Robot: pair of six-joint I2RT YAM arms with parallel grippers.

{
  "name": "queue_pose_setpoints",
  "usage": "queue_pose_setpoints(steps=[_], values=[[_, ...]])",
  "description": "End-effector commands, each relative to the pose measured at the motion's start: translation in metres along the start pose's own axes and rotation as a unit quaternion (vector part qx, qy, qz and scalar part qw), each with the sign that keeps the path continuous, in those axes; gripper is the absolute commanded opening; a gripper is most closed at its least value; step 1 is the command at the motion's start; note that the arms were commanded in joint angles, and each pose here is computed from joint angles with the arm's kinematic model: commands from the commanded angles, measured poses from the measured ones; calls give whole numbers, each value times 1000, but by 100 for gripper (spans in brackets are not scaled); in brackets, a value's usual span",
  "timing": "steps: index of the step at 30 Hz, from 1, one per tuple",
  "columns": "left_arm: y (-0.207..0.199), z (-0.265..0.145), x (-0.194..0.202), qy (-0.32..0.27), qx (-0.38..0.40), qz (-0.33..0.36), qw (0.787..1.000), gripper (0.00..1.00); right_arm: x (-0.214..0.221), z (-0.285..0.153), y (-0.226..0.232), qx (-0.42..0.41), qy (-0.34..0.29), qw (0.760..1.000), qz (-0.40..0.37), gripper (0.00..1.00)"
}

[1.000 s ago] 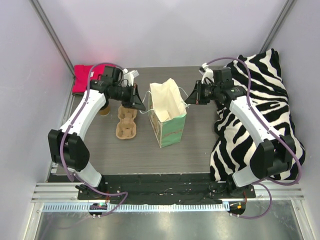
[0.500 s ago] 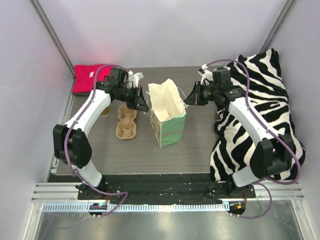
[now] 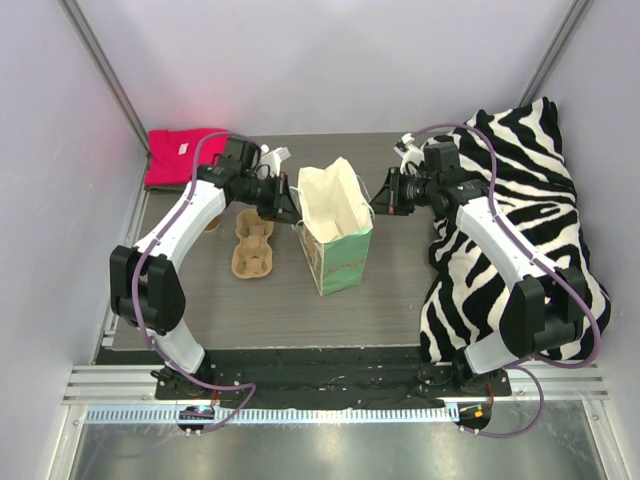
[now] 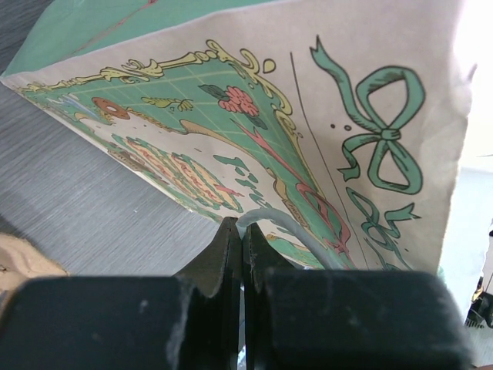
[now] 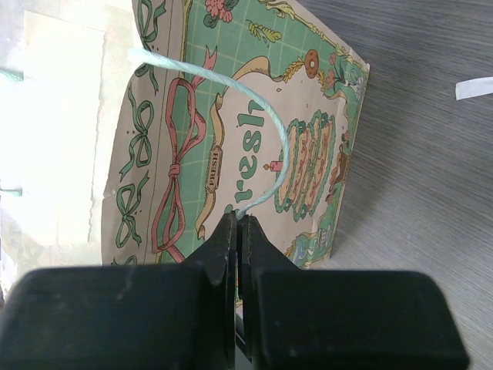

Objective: Pack the takeout coffee

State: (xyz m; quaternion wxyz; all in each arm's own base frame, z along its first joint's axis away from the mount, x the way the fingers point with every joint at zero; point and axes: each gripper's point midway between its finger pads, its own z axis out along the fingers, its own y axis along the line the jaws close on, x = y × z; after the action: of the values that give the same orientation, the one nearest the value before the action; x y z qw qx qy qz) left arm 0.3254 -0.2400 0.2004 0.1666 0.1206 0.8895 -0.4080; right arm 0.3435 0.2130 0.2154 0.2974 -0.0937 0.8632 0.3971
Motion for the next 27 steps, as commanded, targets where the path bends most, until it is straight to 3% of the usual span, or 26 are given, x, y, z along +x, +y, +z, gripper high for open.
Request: queue_pose_setpoints(steps=[1,27], values=[[-4,7,-2,-2,11,10,1000,0,1,1,10,-20,-2,1000,-6,1],[7,20,7,21,1,-5,1000,0,17,4,6,-18,12,1000,-1,1]])
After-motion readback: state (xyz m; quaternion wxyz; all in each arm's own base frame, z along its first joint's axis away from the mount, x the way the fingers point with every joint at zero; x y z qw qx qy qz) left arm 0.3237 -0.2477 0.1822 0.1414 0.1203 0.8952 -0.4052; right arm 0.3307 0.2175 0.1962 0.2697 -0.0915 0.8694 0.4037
